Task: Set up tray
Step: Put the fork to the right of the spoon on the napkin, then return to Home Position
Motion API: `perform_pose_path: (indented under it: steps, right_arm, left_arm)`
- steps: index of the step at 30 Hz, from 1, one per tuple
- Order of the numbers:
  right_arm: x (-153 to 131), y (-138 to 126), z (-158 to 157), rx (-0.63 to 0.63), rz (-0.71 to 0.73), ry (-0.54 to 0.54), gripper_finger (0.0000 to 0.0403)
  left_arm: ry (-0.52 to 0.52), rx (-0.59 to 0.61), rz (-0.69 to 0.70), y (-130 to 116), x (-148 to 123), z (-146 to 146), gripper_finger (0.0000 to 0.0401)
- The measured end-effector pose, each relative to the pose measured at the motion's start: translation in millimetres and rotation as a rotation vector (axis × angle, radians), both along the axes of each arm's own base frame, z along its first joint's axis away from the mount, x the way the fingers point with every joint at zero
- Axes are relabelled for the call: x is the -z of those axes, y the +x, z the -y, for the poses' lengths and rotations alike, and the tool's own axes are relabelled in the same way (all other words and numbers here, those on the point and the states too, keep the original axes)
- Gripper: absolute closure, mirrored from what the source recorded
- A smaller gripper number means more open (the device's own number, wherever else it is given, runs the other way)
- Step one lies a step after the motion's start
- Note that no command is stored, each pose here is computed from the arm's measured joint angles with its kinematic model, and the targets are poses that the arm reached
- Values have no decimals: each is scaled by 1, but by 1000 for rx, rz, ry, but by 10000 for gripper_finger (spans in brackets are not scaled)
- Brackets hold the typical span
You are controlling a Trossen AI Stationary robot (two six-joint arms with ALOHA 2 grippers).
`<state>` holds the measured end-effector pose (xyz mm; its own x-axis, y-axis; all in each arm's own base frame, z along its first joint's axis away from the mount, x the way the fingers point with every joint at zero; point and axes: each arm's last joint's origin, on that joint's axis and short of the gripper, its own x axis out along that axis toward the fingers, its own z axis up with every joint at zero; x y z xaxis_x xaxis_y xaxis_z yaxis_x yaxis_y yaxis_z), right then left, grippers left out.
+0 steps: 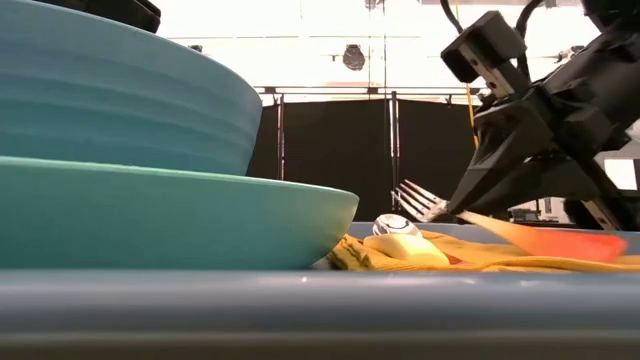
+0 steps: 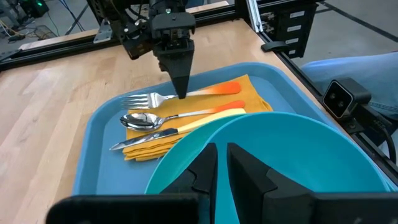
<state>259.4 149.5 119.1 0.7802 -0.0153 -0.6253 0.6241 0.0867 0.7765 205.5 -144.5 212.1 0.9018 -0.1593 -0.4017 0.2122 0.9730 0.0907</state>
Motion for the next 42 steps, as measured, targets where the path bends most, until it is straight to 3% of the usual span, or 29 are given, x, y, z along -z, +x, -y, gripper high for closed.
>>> perform_pose_path:
  steps: [28,32,42]
  right_arm:
    - [5,-1,5,-28,-88,23,380]
    - [5,-1,6,-29,-89,22,355]
    - [5,-1,6,-24,-103,52,237]
  left_arm:
    - [-9,24,-7,0,0,1,359]
    - [-9,24,-7,0,0,1,359]
    - [-9,24,-7,0,0,1,359]
